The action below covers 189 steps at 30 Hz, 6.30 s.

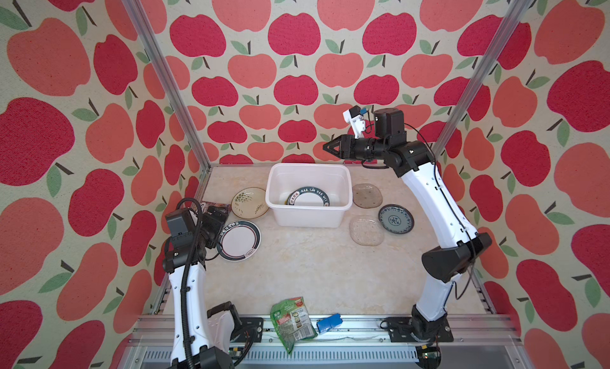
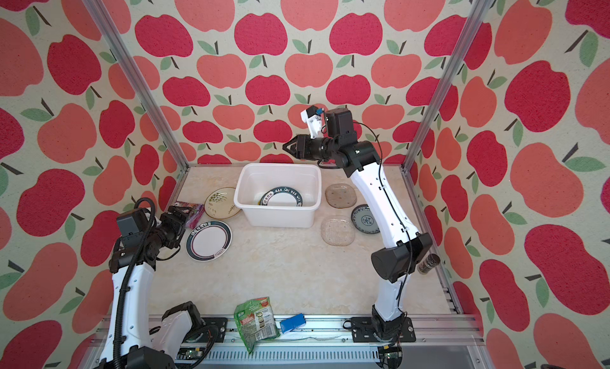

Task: Place the plates into the plastic bin on the countertop
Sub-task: Place the plate in the plastic bin, then move the plate at the center of the table.

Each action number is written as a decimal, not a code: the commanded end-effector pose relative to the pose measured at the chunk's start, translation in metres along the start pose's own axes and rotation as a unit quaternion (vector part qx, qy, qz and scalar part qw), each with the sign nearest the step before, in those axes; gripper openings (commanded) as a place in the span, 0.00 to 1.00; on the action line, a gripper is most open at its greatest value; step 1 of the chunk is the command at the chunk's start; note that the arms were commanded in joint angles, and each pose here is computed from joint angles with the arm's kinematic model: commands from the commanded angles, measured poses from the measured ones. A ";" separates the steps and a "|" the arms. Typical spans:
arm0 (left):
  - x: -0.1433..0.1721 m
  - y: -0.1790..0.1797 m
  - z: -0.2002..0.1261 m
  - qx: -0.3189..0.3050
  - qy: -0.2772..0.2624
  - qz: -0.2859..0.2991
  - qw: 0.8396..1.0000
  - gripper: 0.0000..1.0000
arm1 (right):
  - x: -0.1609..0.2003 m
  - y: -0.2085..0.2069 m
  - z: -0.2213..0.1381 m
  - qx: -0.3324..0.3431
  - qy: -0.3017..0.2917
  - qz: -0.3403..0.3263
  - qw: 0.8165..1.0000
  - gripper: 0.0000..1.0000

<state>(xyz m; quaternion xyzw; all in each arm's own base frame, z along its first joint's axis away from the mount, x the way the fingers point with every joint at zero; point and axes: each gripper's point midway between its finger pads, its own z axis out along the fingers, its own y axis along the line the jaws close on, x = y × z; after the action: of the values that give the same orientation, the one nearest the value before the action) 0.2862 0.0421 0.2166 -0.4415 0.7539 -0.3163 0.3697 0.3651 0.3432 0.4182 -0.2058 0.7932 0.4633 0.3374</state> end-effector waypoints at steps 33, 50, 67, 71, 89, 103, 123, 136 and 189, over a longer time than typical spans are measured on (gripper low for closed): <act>0.099 0.134 0.015 -0.063 0.049 -0.064 0.995 0.79 | 0.152 -0.055 0.052 -0.032 0.074 0.024 0.996 0.32; 0.089 0.158 0.026 -0.093 0.006 -0.101 0.990 0.60 | 0.152 -0.063 0.058 -0.021 0.080 0.025 0.996 0.28; 0.074 0.168 0.041 -0.130 -0.021 -0.111 0.985 0.55 | 0.149 -0.078 0.057 0.001 0.078 0.031 0.996 0.27; 0.072 0.171 0.044 -0.127 -0.035 -0.114 0.985 0.52 | 0.148 -0.081 0.058 0.003 0.076 0.039 0.996 0.27; 0.073 0.179 0.066 -0.173 -0.008 -0.122 0.977 0.42 | 0.144 -0.089 0.054 0.010 0.071 0.044 0.996 0.26; 0.076 0.184 0.065 -0.182 -0.010 -0.119 0.976 0.20 | 0.144 -0.094 0.057 0.010 0.072 0.055 0.996 0.25; 0.073 0.181 0.038 -0.150 -0.046 -0.105 0.982 0.00 | 0.164 -0.083 0.052 0.023 0.089 0.056 0.994 0.22; 0.103 0.131 0.018 -0.065 0.035 -0.062 0.995 0.00 | 0.198 -0.079 0.020 0.057 0.151 0.036 0.986 0.27; 0.287 0.096 0.049 0.043 0.436 0.133 0.889 0.00 | 0.397 -0.160 0.008 0.092 0.290 0.264 0.915 0.48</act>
<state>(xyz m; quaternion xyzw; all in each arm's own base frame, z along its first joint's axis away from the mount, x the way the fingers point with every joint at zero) 0.1968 -0.1890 0.0340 -0.1479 0.8714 -0.4637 0.0608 0.1950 0.2656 0.0372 -0.0847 0.9204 0.3810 -0.0205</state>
